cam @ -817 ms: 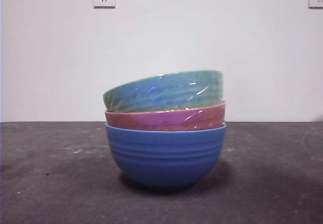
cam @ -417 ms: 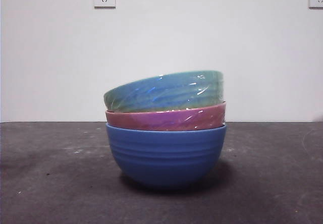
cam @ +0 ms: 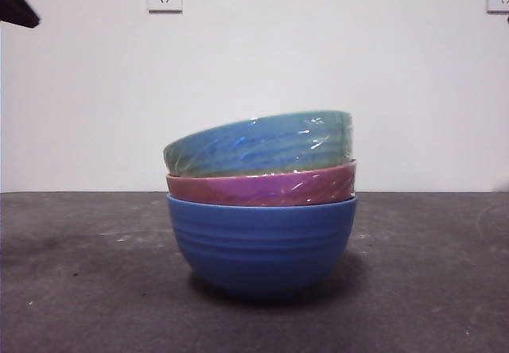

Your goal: Pick up the green bowl on the top,put the green bowl on the left,pick up the red bowl in the middle,put the red bowl on the right

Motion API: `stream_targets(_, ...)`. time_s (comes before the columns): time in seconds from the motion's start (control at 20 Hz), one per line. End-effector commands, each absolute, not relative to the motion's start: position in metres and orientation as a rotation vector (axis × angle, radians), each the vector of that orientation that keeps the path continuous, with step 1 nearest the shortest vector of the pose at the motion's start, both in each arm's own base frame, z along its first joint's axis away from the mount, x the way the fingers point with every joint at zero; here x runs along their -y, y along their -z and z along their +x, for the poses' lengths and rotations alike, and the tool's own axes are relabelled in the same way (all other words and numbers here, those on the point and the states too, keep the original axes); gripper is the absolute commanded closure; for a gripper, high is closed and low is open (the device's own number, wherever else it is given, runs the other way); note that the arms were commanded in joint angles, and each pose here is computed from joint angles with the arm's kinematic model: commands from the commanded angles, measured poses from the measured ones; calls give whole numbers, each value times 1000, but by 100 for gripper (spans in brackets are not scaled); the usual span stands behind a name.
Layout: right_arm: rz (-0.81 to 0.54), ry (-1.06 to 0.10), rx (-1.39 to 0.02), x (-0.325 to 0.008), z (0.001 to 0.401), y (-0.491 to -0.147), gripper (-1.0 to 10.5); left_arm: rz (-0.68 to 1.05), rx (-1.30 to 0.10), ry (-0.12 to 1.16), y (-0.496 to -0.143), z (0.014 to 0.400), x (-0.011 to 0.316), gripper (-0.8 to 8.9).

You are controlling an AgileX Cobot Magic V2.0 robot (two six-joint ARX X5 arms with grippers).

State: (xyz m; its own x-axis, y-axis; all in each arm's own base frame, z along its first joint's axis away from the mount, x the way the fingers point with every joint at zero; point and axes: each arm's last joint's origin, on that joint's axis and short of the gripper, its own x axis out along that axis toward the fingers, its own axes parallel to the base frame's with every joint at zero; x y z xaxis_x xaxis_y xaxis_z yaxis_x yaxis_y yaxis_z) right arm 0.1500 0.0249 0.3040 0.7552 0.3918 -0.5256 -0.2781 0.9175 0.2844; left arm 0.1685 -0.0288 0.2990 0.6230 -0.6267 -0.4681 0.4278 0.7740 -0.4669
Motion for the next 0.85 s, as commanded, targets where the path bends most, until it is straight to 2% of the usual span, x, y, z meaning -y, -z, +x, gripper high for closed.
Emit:
stream_targets(0.05, 195, -374, -614, -25, 153, -304, 760, -279, -649, 640, -302, 172, 39, 455)
stream_targets(0.1, 204, -380, -617, -26, 153, -304, 724, -270, -653, 660, -302, 173, 45, 459)
stream_targets(0.25, 217, -389, -621, -26, 153, -304, 720, -240, -711, 699, -300, 177, 67, 459)
stream_targets(0.45, 222, -391, -627, -26, 152, -304, 721, -115, -854, 698, -298, 190, 112, 460)
stream_targets(0.7, 224, -389, -642, -26, 151, -303, 721, 87, -975, 629, -296, 212, 165, 460)
stream_targets(0.85, 224, -389, -643, -26, 151, -303, 721, 187, -1036, 579, -284, 224, 185, 464)
